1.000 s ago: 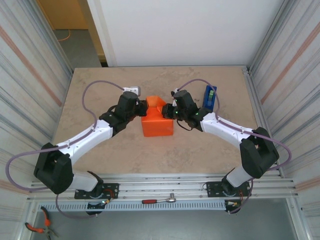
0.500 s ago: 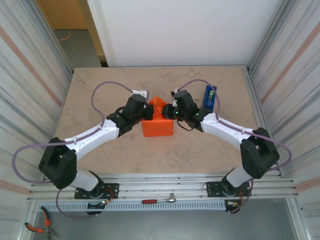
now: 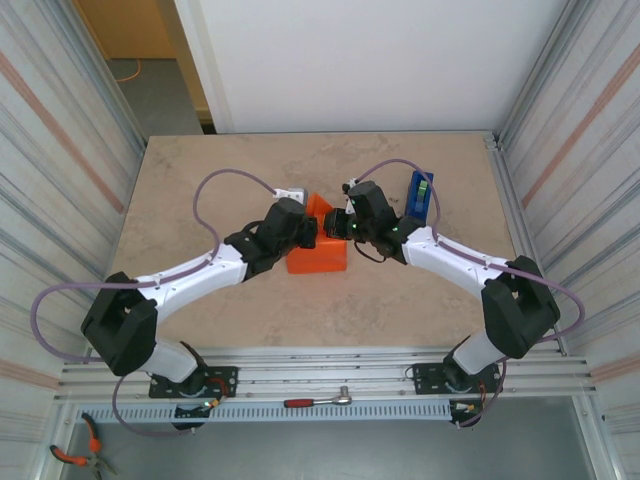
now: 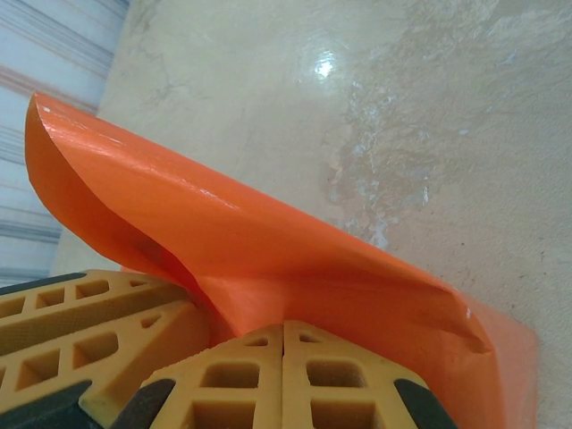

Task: Wrap the gift box in paper
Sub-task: Fold the seventh fold of the wrapping paper on the gift box.

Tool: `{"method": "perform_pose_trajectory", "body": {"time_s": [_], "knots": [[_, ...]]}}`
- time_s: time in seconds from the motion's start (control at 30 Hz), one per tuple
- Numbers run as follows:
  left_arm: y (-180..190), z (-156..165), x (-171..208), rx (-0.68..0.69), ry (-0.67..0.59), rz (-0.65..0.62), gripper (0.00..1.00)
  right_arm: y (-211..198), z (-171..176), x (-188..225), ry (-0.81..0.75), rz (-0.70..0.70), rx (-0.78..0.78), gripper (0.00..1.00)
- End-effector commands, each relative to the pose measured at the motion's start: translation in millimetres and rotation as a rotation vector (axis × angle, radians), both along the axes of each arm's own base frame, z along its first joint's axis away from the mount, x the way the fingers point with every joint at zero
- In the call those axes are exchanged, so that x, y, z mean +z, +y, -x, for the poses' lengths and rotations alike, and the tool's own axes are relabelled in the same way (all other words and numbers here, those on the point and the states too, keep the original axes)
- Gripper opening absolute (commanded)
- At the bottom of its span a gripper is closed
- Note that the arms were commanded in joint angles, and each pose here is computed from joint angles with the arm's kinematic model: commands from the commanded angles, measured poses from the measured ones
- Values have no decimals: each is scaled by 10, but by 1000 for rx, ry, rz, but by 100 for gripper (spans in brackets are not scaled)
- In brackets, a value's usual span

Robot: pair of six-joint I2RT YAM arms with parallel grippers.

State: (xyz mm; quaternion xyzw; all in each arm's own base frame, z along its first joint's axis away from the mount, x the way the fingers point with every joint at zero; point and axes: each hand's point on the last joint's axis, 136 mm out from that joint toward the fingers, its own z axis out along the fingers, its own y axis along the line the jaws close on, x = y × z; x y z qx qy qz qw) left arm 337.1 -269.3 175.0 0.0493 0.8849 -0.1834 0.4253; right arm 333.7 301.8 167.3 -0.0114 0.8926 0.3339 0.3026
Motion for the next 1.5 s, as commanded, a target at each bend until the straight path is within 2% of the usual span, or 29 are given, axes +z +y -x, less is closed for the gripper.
{"method": "perform_pose_trajectory", "body": {"time_s": [0.0, 0.27, 0.57, 0.8, 1.0, 1.13, 1.47], "knots": [[59, -18, -101, 68, 31, 6, 29, -222, 693, -949, 362, 183, 59, 0], [-14, -38, -61, 94, 25, 47, 38, -220, 715, -964, 361, 172, 63, 0], [-38, 36, -268, 163, 17, -104, 38, -185, 731, -808, 322, 125, 91, 0], [-80, 127, -438, 163, 3, -203, 34, -97, 615, -318, 271, -64, 109, 0], [-46, 159, -504, 166, 3, -219, 30, -137, 404, 281, 188, -200, 110, 0], [-59, 159, -510, 159, 2, -218, 30, -268, 304, 540, 142, -228, 86, 0], [-179, 162, -406, 115, -2, -162, 30, -341, 345, 191, 203, -188, 82, 0]]}}
